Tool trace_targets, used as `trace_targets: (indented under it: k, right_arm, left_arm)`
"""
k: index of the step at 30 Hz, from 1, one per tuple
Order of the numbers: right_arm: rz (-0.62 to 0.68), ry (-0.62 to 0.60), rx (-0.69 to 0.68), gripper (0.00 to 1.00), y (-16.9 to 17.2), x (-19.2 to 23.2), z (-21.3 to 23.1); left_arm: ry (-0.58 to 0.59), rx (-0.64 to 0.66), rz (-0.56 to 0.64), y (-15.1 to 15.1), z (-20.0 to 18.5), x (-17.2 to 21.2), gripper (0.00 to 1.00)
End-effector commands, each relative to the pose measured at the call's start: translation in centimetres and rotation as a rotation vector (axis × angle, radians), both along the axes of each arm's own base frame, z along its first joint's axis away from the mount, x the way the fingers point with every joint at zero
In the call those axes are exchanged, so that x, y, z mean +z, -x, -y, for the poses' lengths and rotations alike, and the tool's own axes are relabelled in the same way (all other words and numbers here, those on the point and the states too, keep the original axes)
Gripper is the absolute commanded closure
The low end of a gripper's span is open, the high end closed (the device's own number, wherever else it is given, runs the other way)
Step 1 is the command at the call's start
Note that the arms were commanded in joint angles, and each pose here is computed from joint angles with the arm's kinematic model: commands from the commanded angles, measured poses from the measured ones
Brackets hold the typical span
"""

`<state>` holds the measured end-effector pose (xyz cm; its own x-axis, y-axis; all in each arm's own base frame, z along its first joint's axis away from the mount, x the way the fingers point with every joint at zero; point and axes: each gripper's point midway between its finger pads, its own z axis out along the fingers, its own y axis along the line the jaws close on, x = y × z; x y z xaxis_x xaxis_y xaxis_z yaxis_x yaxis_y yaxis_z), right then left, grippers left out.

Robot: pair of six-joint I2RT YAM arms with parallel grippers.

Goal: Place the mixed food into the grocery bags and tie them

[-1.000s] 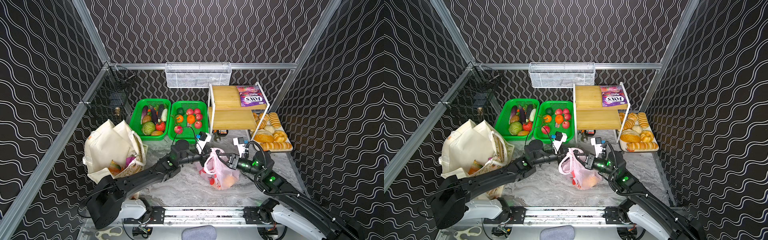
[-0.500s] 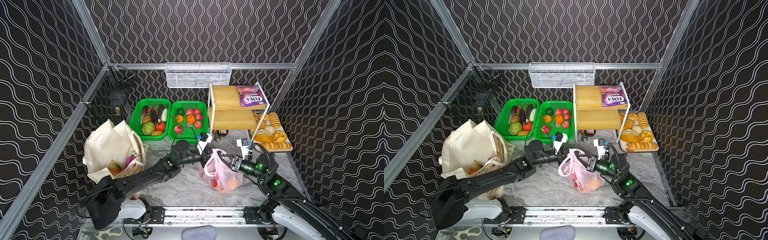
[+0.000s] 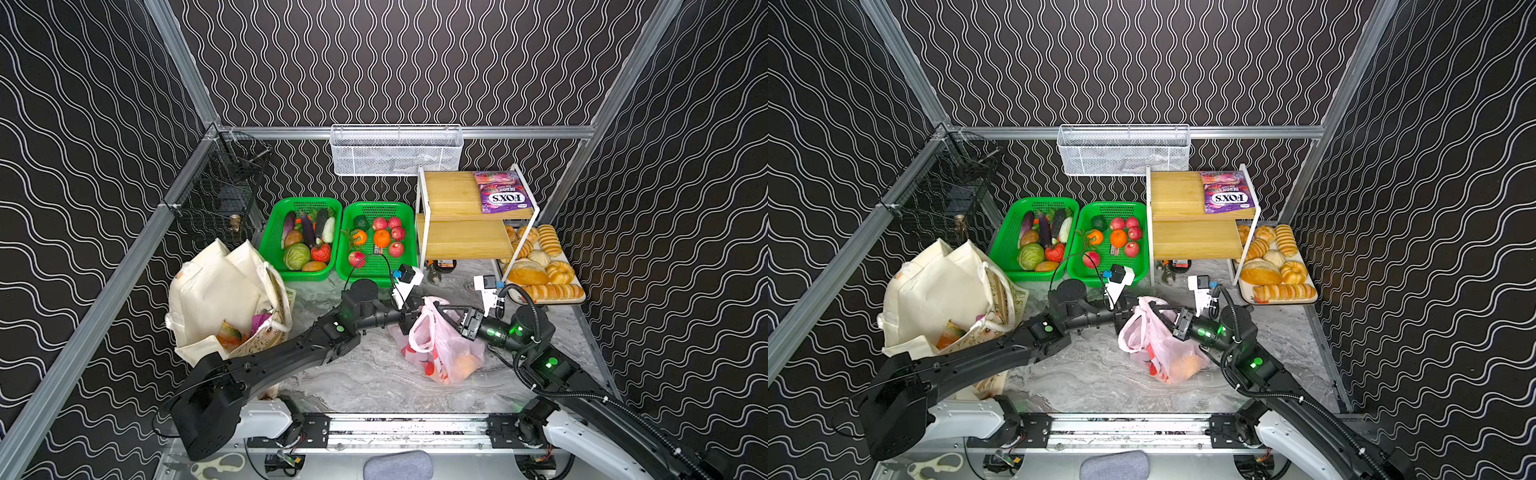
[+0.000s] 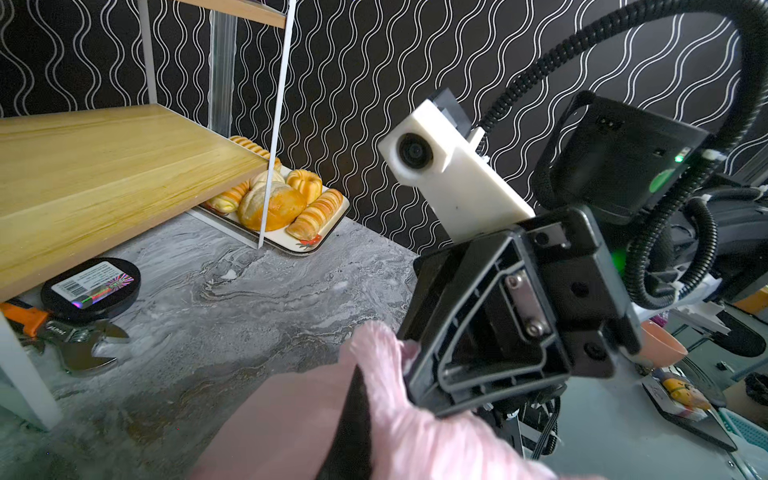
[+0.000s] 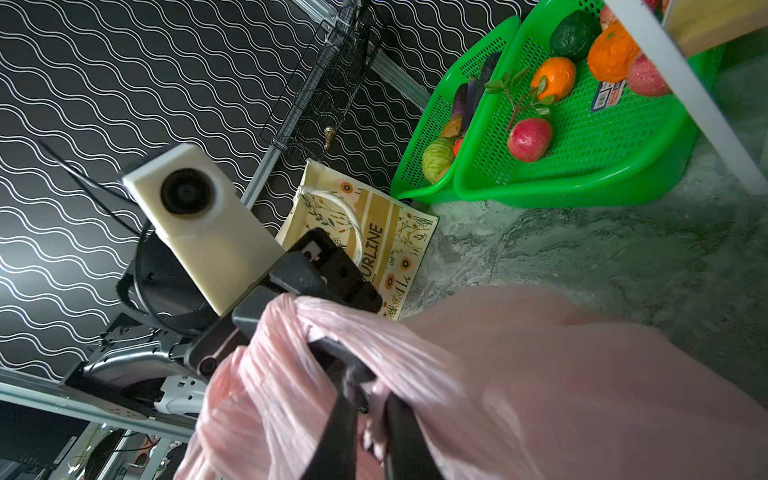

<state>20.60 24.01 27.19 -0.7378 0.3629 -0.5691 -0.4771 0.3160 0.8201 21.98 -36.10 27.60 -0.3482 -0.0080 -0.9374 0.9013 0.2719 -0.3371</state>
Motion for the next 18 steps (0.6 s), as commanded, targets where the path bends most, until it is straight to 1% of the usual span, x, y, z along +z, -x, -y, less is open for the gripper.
trace_targets:
  k: [1,3,5,11,13,14,17,18]
  right_arm:
    - [0.046,-0.083,0.010,0.78,0.01,2.28,-0.18]
    - [0.044,-0.105,0.012,0.77,0.05,2.46,-0.19]
    - [0.039,-0.117,0.017,0.77,0.15,2.56,-0.20]
    - [0.019,-0.102,0.015,0.96,0.30,2.14,-0.08]
    - [0.026,-0.100,0.004,1.00,0.28,2.24,0.12]
    - [0.028,-0.100,-0.002,1.00,0.28,2.33,0.23]
    - [0.036,-0.110,-0.010,0.89,0.32,2.70,0.42]
    - [0.036,-0.112,-0.010,0.88,0.32,2.87,0.43]
  left_arm:
    - [0.005,-0.029,0.007,0.43,0.17,0.08,1.00]
    - [0.006,-0.029,0.006,0.44,0.15,0.09,1.00]
    - [0.008,-0.025,0.008,0.44,0.08,0.20,1.00]
    - [0.012,-0.010,0.017,0.30,-0.14,0.29,1.00]
    - [0.010,-0.010,0.017,0.32,-0.12,0.19,1.00]
    - [0.009,-0.008,0.017,0.29,-0.16,0.09,1.00]
    - [0.011,-0.010,0.018,0.34,-0.19,0.12,1.00]
    - [0.012,-0.011,0.020,0.36,-0.19,0.17,1.00]
